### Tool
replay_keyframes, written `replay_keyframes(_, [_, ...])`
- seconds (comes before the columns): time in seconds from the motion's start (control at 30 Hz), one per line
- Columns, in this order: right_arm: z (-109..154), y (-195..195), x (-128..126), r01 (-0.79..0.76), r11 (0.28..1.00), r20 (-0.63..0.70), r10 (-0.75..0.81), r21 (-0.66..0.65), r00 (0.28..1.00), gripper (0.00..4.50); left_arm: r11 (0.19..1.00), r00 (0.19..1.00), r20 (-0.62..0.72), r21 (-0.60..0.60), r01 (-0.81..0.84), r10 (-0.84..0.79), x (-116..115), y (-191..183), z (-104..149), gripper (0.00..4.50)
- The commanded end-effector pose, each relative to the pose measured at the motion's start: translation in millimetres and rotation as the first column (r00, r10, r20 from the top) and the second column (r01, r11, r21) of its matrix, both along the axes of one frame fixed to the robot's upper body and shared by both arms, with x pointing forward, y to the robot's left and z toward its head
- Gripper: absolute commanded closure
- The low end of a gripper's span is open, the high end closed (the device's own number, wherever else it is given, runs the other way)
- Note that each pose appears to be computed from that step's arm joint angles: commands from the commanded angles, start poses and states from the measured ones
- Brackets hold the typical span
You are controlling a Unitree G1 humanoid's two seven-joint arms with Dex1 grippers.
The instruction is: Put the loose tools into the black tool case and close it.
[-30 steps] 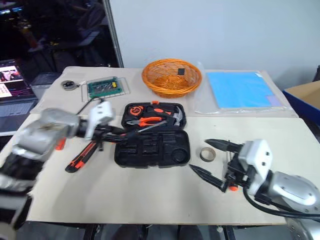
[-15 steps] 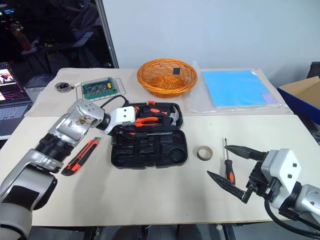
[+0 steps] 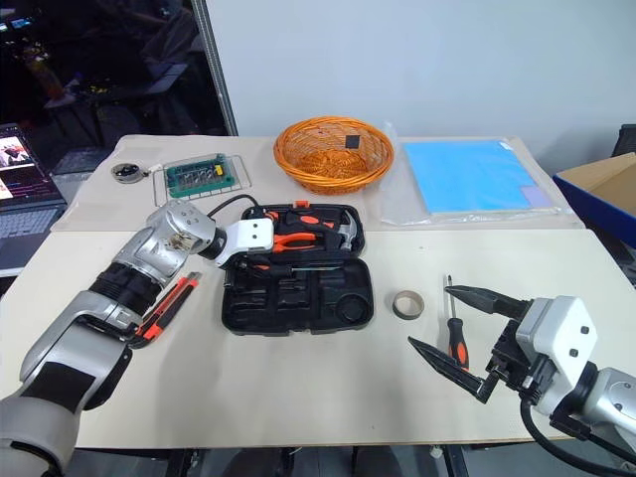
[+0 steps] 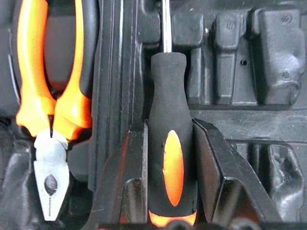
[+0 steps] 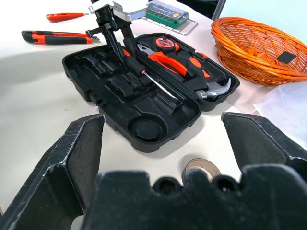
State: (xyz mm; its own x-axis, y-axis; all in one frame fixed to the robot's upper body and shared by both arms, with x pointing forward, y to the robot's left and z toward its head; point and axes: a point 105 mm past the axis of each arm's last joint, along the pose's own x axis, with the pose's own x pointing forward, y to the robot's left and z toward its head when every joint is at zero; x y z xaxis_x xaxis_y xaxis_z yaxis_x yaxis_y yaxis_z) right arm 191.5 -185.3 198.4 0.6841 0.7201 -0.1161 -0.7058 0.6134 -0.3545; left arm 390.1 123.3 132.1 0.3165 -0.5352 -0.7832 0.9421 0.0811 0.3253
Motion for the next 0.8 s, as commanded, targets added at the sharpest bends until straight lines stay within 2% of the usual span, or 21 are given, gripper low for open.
replay_keyframes(0.03, [7.9,8.7,-1.3,-0.033,0.999,0.049,0.033,-0.007,0.998,0.00,1.000,0.999,0.028,0.019,-0.022,0.021,5.2,6.2,7.7,3.63])
replay_keyframes(0.07, [7.9,9.4,-0.7,-0.035,0.999,0.050,0.036,-0.005,0.998,0.00,1.000,0.999,0.028,0.021,-0.022,0.021,5.3,7.3,7.9,3.63])
replay_keyframes(0.13, [8.1,10.8,0.1,-0.041,0.999,0.052,0.041,0.001,0.998,0.00,1.000,0.999,0.049,0.003,-0.007,0.006,4.8,9.1,14.1,2.63])
replay_keyframes(0.17, [8.1,11.4,0.3,-0.043,0.999,0.052,0.043,0.003,0.998,0.00,0.999,0.998,0.059,-0.036,0.010,-0.008,3.2,7.1,20.8,2.55])
replay_keyframes(0.23, [8.0,12.1,0.2,-0.045,0.999,0.054,0.044,0.004,0.998,0.00,0.984,0.996,0.087,-0.176,0.030,-0.015,-0.5,0.6,41.3,1.97])
replay_keyframes(0.3, [7.9,12.5,0.0,-0.044,0.999,0.055,0.044,0.005,0.998,0.00,0.948,0.997,0.082,-0.316,0.037,-0.012,-8.7,1.6,58.3,1.97])
replay_keyframes(0.4, [7.8,12.7,-0.1,-0.042,0.999,0.057,0.041,0.010,0.997,0.00,0.893,0.999,0.028,-0.449,-0.015,0.031,-17.4,8.1,68.0,1.97])
replay_keyframes(0.5, [6.8,13.3,1.0,-0.038,0.999,0.060,0.036,0.021,0.998,0.00,0.813,0.991,-0.046,-0.566,-0.132,0.129,-26.5,15.6,61.9,2.70])
replay_keyframes(0.53, [6.6,13.5,1.3,-0.037,0.999,0.060,0.036,0.023,0.998,0.00,0.804,0.989,-0.048,-0.578,-0.142,0.140,-29.1,15.8,60.0,3.06])
replay_keyframes(0.67, [5.3,14.6,4.5,-0.033,0.999,0.063,0.031,0.035,0.998,0.00,0.669,0.940,-0.041,-0.691,-0.272,0.339,-25.5,3.7,36.6,4.47])
replay_keyframes(0.7, [5.3,14.8,5.1,-0.032,0.999,0.064,0.030,0.038,0.997,0.00,0.644,0.924,-0.050,-0.703,-0.303,0.379,-24.0,3.2,32.7,4.47])
replay_keyframes(0.8, [4.8,15.5,6.8,-0.027,0.999,0.067,0.024,0.043,0.997,0.00,0.668,0.903,-0.040,-0.660,-0.345,0.427,-27.4,-3.5,3.4,4.47])
